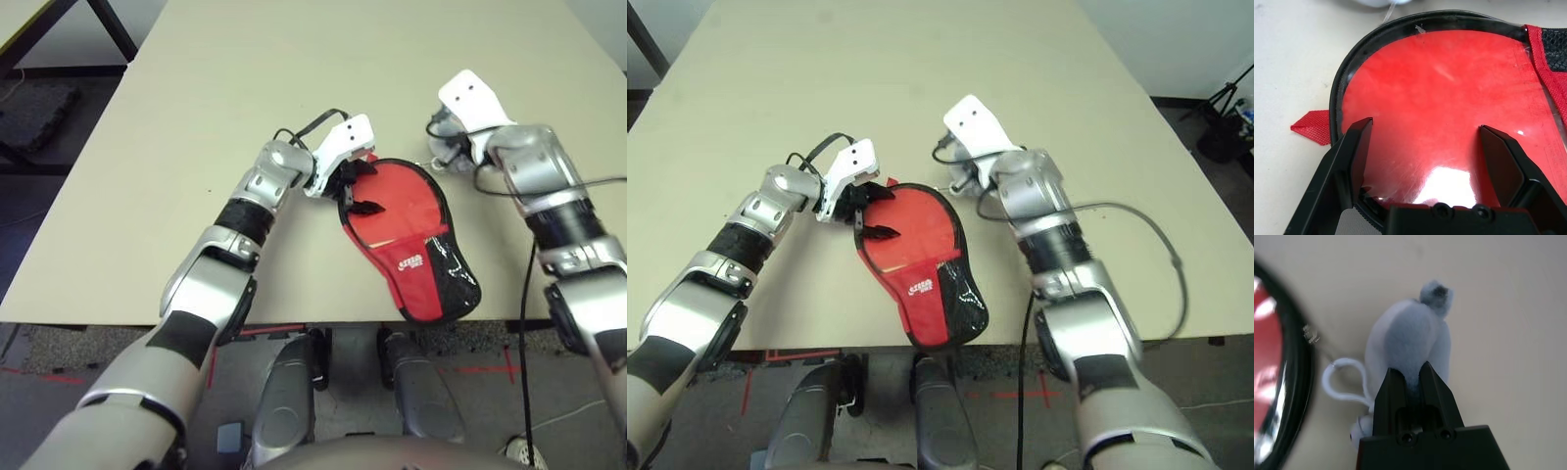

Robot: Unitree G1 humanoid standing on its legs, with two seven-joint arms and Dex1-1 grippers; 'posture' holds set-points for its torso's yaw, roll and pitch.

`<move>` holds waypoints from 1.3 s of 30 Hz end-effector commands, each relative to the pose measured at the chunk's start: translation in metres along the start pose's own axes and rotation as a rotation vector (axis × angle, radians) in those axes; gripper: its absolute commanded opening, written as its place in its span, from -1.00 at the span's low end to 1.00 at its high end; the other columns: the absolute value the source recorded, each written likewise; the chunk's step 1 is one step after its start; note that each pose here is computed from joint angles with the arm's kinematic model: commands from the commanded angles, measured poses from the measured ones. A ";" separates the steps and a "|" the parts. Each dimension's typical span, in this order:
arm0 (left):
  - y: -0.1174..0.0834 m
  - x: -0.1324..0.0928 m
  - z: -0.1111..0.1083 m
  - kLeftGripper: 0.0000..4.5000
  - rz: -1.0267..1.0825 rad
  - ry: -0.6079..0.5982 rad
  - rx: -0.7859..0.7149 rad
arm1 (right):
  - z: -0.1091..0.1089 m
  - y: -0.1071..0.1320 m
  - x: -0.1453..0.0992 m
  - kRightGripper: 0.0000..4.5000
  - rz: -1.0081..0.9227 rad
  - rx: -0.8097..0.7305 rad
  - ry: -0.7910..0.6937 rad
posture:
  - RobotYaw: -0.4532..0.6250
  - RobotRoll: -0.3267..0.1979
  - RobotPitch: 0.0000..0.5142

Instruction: Store the ping-pong paddle in its case and zip it.

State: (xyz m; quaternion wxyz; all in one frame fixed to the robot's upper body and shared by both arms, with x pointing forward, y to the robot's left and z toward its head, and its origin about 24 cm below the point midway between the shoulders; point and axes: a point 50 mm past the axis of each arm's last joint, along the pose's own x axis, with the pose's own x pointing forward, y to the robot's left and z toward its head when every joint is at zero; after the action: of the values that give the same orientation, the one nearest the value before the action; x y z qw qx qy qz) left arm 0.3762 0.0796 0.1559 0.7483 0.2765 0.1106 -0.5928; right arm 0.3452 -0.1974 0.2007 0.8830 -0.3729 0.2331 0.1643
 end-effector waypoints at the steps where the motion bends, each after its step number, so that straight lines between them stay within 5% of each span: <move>1: -0.007 0.006 -0.021 1.00 -0.028 0.084 -0.043 | -0.023 0.001 -0.027 -1.00 0.059 -0.006 0.100 | -0.44 0.25 -0.10; 17: -0.007 0.011 -0.021 1.00 -0.040 0.083 -0.034 | -0.057 0.040 -0.115 -1.00 0.518 -0.234 0.324 | -0.52 0.25 -0.10; 34: -0.008 0.013 -0.022 1.00 -0.065 0.110 -0.003 | -0.053 0.030 -0.094 -1.00 0.408 -0.208 0.232 | -0.50 0.25 -0.05; 39: -0.005 0.015 -0.005 1.00 -0.082 0.089 0.085 | -0.050 0.029 -0.090 -1.00 0.402 -0.212 0.220 | -0.49 0.25 -0.05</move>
State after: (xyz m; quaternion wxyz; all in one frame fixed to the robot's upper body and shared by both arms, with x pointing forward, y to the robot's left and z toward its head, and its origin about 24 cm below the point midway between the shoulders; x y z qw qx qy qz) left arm 0.3786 0.0680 0.1604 0.7204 0.3122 0.0933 -0.6122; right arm 0.2411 -0.2264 0.2033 0.7607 -0.4228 0.3779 0.3159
